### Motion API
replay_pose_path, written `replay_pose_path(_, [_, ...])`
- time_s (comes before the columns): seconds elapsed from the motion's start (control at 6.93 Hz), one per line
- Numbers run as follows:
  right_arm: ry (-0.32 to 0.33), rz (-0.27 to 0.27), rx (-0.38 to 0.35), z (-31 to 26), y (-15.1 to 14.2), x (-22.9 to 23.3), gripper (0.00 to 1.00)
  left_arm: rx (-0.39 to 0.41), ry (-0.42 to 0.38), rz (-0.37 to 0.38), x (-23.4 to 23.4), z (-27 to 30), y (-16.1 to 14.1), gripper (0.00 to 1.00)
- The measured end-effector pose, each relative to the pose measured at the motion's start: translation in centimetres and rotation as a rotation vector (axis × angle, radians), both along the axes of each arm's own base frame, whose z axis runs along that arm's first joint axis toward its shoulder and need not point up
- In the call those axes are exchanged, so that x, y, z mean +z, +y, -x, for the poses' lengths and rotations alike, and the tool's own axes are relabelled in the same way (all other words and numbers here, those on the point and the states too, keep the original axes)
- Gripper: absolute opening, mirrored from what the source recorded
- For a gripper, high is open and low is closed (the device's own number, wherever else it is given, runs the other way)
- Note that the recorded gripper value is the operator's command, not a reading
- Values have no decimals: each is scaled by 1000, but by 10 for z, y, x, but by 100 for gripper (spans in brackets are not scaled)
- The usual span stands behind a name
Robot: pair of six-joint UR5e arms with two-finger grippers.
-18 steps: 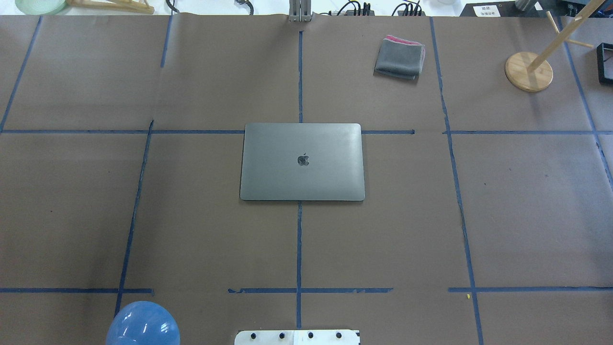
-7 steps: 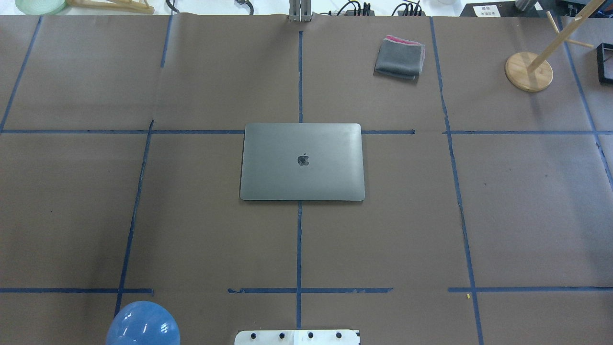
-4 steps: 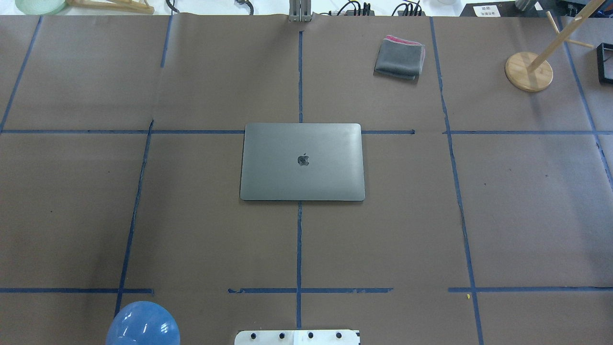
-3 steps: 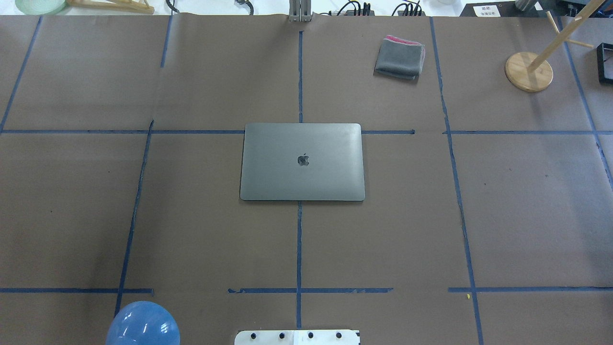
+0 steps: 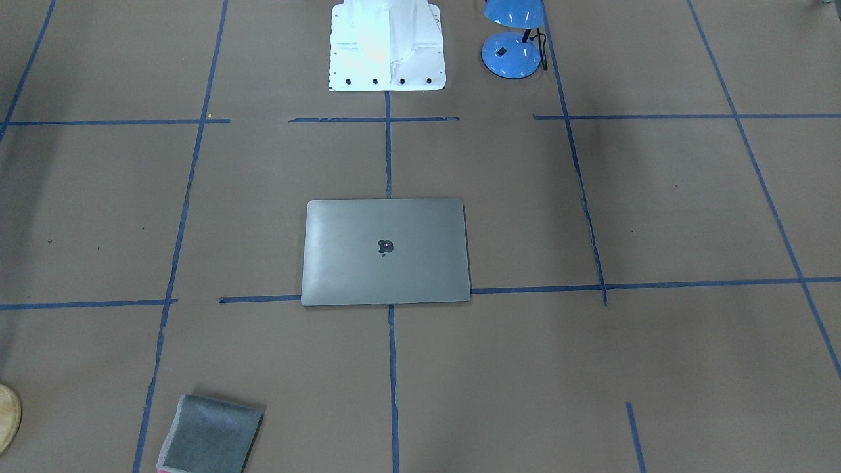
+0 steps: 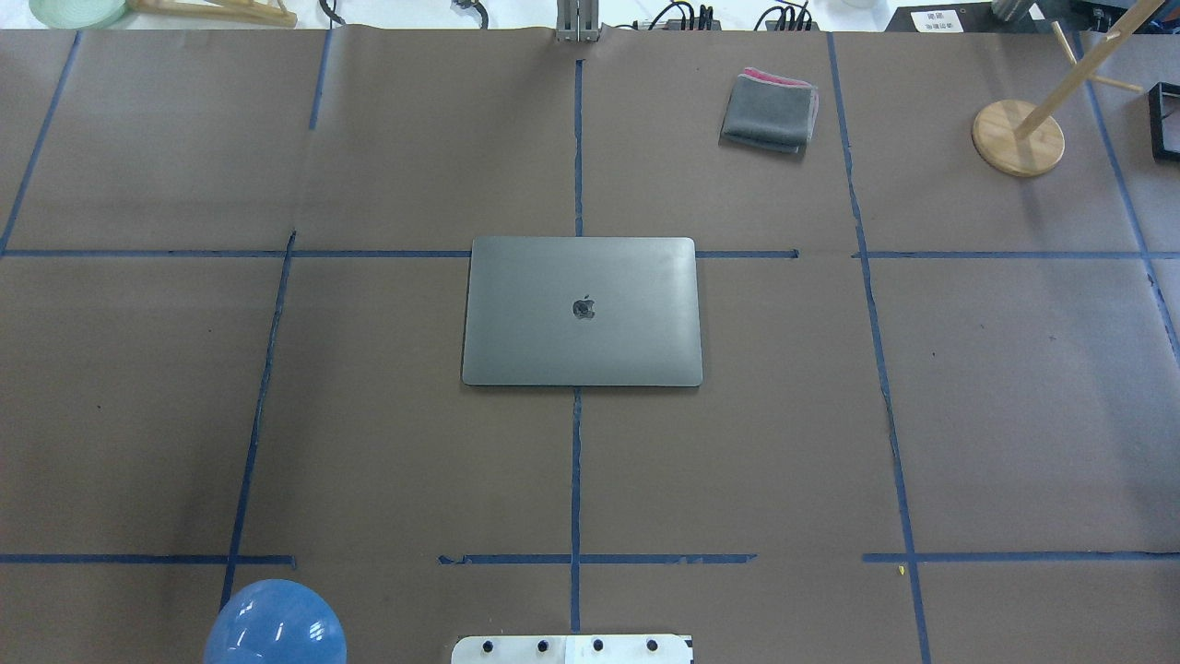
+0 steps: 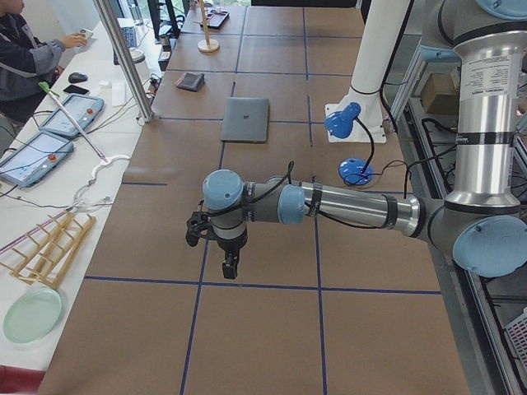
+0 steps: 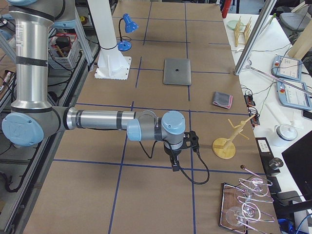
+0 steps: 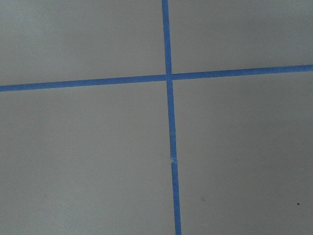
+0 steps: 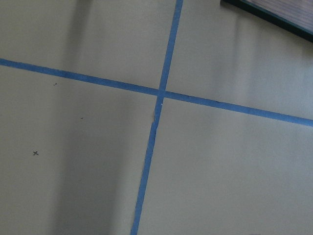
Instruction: Close laptop
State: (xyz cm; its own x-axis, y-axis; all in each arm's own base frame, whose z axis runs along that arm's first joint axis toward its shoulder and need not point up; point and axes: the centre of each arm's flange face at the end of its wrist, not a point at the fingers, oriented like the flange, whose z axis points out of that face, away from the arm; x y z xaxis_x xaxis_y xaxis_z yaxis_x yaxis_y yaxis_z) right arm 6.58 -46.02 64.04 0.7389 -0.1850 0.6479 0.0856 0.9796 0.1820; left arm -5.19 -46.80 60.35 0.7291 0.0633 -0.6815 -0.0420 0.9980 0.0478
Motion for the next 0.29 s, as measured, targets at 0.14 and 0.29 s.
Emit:
replay_pose_path(0.14, [-1,0,7,0,0,-3,100,0,1,-1,0,0,0,100])
replay_pose_path(0.29, [-1,-1,10,0,0,-5,100,0,2,-2,-1,0,0,100])
